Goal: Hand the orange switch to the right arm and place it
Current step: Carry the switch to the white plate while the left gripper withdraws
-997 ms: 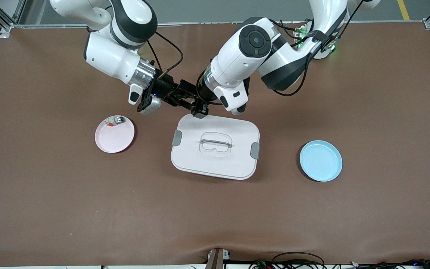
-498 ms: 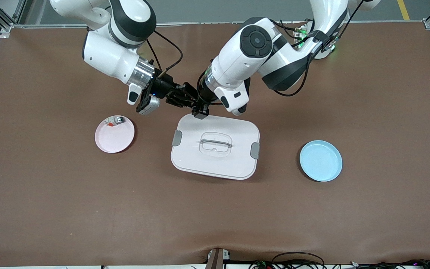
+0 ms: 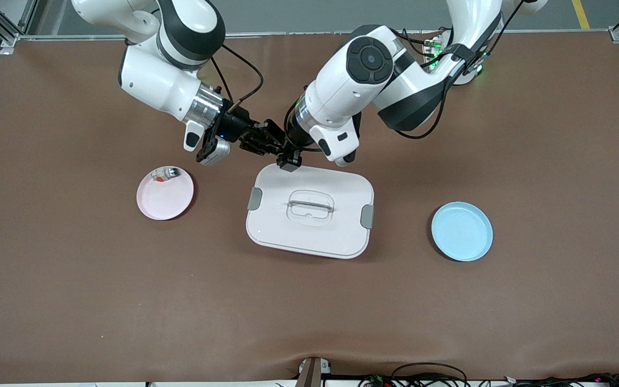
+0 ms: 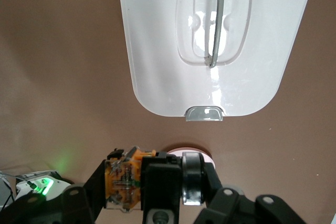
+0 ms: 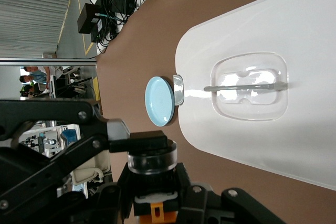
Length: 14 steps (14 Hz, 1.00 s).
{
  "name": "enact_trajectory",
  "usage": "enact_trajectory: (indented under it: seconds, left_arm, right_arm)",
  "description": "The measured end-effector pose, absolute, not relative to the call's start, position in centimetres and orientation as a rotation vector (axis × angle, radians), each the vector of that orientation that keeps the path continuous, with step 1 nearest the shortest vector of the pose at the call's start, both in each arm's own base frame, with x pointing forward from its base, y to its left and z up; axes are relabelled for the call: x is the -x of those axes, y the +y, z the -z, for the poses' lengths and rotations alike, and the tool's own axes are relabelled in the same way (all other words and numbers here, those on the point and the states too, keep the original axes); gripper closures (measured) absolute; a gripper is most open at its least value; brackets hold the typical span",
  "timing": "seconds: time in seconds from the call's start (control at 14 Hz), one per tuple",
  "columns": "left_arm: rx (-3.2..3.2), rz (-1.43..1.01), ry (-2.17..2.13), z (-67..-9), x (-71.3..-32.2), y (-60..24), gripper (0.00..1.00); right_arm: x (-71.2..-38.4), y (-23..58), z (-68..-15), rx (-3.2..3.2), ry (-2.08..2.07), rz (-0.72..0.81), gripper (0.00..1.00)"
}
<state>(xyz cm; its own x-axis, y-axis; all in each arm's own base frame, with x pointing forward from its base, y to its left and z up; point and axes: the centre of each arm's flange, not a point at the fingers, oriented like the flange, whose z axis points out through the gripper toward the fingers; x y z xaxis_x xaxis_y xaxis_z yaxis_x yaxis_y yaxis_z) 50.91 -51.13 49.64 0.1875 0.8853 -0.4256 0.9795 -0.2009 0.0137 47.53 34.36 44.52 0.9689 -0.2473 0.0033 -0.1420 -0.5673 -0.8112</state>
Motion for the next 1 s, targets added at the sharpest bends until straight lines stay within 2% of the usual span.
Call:
enact_trajectory:
  seconds: [0.14, 0.21, 0.64, 1.0]
  left_arm:
    - [-2.248, 0.429, 1.728, -49.4, -50.9, -51.0, 0.04]
    - [-2.263, 0.417, 1.717, -49.4, -50.9, -50.9, 0.00]
    - [-2.376, 0.358, 1.597, -51.1, -53.3, -47.5, 0.00]
    - [-2.562, 0.189, 1.357, -55.1, -56.2, -40.4, 0.00]
  right_arm:
    - [-47.5, 34.5, -44.4, 2.184, 0.270, 0.141, 0.65]
    - [-47.5, 34.6, -44.4, 2.187, 0.263, 0.143, 0.65]
    - [-48.3, 34.3, -43.9, 2.432, -0.130, 0.287, 0.65]
    - [-49.4, 31.0, -42.5, 2.621, -0.641, 0.206, 0.65]
